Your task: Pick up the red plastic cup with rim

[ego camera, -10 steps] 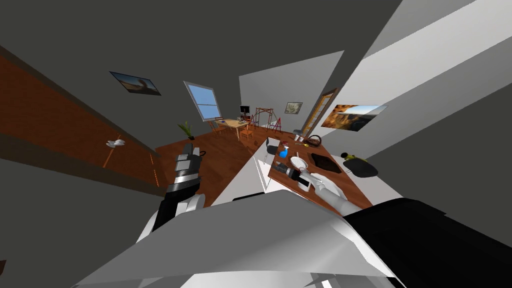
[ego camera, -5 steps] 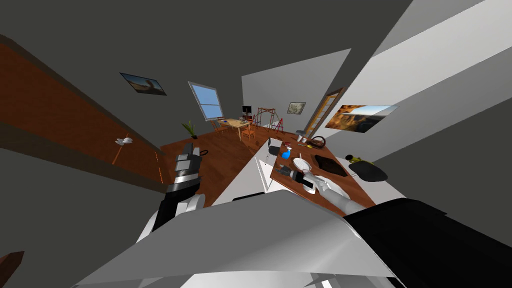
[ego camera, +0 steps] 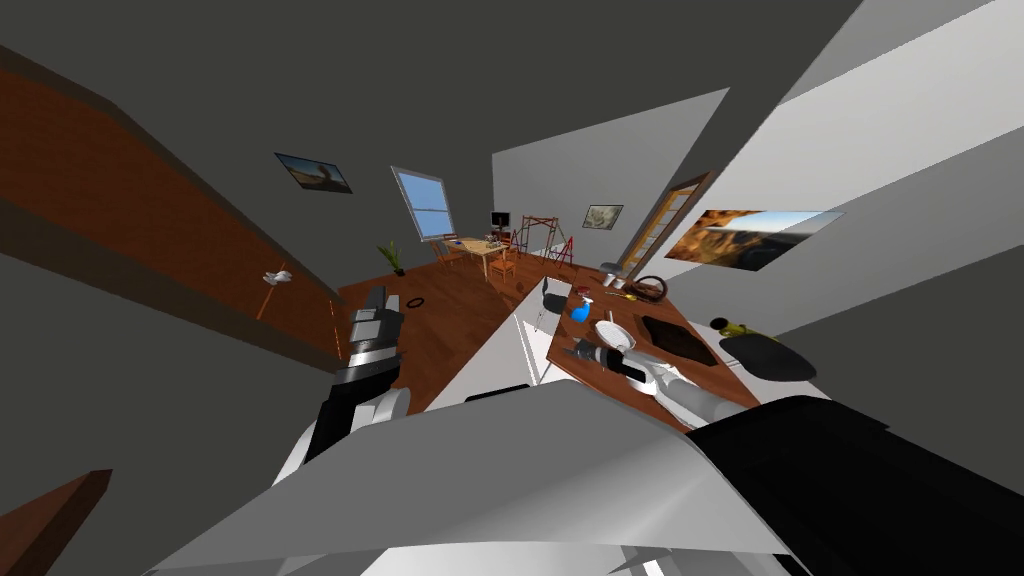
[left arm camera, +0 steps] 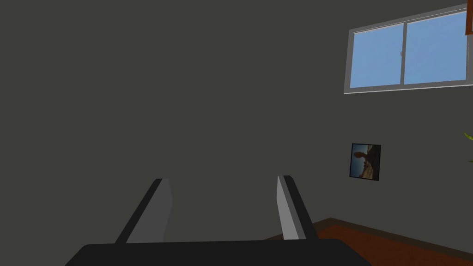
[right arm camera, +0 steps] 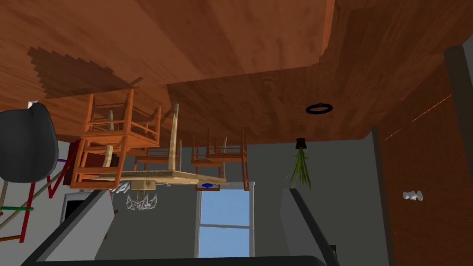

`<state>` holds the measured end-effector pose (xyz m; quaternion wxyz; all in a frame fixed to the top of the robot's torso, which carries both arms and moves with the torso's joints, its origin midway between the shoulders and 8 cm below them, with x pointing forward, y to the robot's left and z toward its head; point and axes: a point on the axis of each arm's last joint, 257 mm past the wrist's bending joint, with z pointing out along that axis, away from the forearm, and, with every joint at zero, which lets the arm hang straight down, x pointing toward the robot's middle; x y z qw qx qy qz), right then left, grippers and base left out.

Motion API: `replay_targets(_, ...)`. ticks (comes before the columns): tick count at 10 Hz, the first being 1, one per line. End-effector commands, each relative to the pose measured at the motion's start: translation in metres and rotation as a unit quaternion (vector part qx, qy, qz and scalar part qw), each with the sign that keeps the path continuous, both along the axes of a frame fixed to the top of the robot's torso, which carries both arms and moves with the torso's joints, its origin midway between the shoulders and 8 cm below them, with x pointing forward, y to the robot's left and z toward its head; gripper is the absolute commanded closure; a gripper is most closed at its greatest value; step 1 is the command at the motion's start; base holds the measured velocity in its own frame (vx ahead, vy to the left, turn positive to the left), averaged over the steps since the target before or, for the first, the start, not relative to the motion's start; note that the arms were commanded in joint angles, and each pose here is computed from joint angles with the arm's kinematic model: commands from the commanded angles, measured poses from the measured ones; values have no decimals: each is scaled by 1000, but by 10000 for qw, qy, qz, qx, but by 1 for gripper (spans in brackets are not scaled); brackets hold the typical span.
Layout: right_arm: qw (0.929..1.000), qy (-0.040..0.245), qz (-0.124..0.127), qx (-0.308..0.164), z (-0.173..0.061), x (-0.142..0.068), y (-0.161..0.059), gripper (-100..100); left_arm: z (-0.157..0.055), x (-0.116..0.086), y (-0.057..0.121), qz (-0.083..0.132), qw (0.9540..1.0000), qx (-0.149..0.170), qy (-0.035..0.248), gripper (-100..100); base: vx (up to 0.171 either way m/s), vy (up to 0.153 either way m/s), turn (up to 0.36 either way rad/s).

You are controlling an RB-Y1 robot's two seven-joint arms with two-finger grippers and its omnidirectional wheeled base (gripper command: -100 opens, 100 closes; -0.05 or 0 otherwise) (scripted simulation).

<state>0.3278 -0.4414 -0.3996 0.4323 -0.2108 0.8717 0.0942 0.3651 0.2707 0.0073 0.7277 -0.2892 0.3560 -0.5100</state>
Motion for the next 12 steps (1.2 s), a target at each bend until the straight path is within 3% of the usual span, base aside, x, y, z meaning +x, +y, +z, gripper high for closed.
replay_targets(1,9997,118,32,-220,-8,-6,-17,-100,0,0,0,0,10000,0,0,0,23,17,62)
replay_targets(2,9995,160,-29,-265,-10,-9,-24,-100,0,0,0,0,10000,0,0,0,9,8,-4)
replay_targets(3,9970,392,58,-668,-17,-27,-52,-100,0,0,0,0,10000,0,0,0,15,20,135)
replay_targets(4,9973,358,107,-632,-16,-24,-46,-100,0,0,0,0,10000,0,0,0,14,13,48)
replay_targets(5,9966,424,11,-703,-19,-29,-58,-100,0,0,0,0,10000,0,0,0,7,6,-13)
replay_targets(6,9916,666,74,-1103,-23,-48,-88,-100,0,0,0,0,10000,0,0,0,20,16,123)
replay_targets(7,9916,669,69,-1106,-23,-48,-89,-100,0,0,0,0,10000,0,0,0,17,11,60)
replay_targets(8,9855,871,178,-1444,-24,-64,-113,-100,0,0,0,0,10000,0,0,0,15,18,99)
replay_targets(10,9664,1393,179,-2152,-23,-107,-177,-100,0,0,0,0,10000,0,0,0,20,21,160)
replay_targets(11,9649,1414,155,-2208,-20,-108,-184,-100,0,0,0,0,10000,0,0,0,13,9,37)
replay_targets(12,9553,1607,235,-2470,-16,-124,-205,-100,0,0,0,1,10000,0,0,0,9,11,61)
